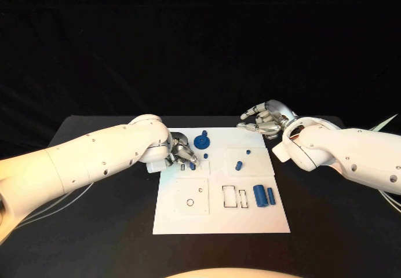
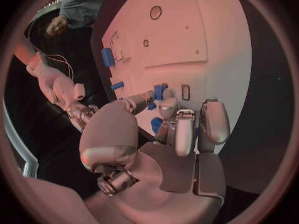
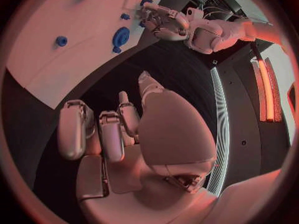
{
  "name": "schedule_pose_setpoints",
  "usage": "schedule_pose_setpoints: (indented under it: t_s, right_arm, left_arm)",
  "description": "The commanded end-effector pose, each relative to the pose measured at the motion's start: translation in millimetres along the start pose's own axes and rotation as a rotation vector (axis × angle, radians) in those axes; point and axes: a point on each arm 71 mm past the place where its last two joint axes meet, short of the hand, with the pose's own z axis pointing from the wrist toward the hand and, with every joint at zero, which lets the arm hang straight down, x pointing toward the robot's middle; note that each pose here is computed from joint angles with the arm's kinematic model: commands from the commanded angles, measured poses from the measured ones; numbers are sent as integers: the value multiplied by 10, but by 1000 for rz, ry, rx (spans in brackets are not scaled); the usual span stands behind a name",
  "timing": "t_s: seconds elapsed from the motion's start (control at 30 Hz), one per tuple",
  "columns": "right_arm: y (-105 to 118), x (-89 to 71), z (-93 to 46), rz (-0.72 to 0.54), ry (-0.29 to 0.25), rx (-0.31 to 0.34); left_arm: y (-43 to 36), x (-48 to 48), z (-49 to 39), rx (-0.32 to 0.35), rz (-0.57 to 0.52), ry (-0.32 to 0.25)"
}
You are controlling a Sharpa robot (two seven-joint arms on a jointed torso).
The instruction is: Assemble the parts on the task board
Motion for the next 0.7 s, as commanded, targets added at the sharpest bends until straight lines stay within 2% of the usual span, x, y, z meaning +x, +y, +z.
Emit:
schedule_pose_setpoints:
  t_s: [0.03,0.7]
  right_arm:
    - [4,9,-2,-1,4,-3]
    - [0,3,-3,-3,4,-3]
  left_arm:
    - [-23,48,30,0,8,12]
    - [-13,63,39,-8,31,22]
